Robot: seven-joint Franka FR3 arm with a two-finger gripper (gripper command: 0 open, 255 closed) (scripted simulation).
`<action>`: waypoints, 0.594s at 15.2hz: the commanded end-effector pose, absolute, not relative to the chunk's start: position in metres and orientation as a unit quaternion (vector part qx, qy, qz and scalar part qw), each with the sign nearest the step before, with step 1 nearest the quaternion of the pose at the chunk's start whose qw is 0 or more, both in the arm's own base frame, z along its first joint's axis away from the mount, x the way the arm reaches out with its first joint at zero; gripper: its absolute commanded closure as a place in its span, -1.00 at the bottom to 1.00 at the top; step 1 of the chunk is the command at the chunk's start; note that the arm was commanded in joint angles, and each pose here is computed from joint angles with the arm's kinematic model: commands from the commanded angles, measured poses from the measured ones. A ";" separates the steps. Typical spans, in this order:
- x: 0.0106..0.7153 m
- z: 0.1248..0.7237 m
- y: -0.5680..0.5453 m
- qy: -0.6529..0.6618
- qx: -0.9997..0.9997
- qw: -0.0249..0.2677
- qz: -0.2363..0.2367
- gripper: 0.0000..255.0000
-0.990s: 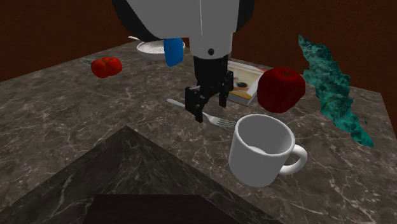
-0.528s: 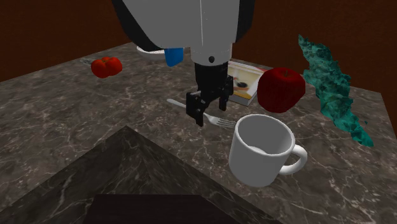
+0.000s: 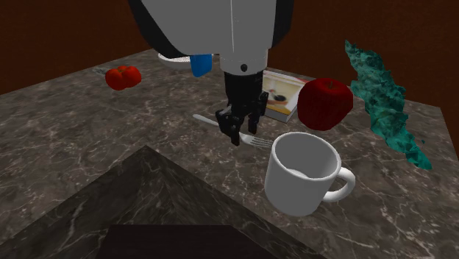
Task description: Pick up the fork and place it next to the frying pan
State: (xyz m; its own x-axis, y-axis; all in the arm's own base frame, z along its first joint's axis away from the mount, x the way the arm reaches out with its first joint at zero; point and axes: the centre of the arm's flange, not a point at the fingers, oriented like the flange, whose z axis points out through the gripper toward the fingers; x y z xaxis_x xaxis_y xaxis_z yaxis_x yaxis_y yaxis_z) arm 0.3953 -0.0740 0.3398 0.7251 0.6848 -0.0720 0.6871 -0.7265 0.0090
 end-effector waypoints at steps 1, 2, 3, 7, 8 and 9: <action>0.395 0.338 -0.075 0.368 0.929 0.018 -0.033 1.00; 0.395 0.337 -0.075 0.368 0.929 0.018 -0.033 1.00; 0.394 0.337 -0.075 0.368 0.929 0.018 -0.033 1.00; 0.395 0.354 -0.075 0.368 0.929 0.018 -0.033 1.00; 0.395 0.359 -0.075 0.368 0.929 0.018 -0.033 1.00; 0.395 0.364 -0.075 0.368 0.929 0.018 -0.033 1.00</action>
State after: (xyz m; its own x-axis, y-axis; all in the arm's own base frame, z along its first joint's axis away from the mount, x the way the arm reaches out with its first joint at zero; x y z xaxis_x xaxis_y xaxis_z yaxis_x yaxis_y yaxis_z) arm 0.3960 -0.0754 0.3590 0.7266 0.6831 -0.0734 0.6854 -0.7281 0.0095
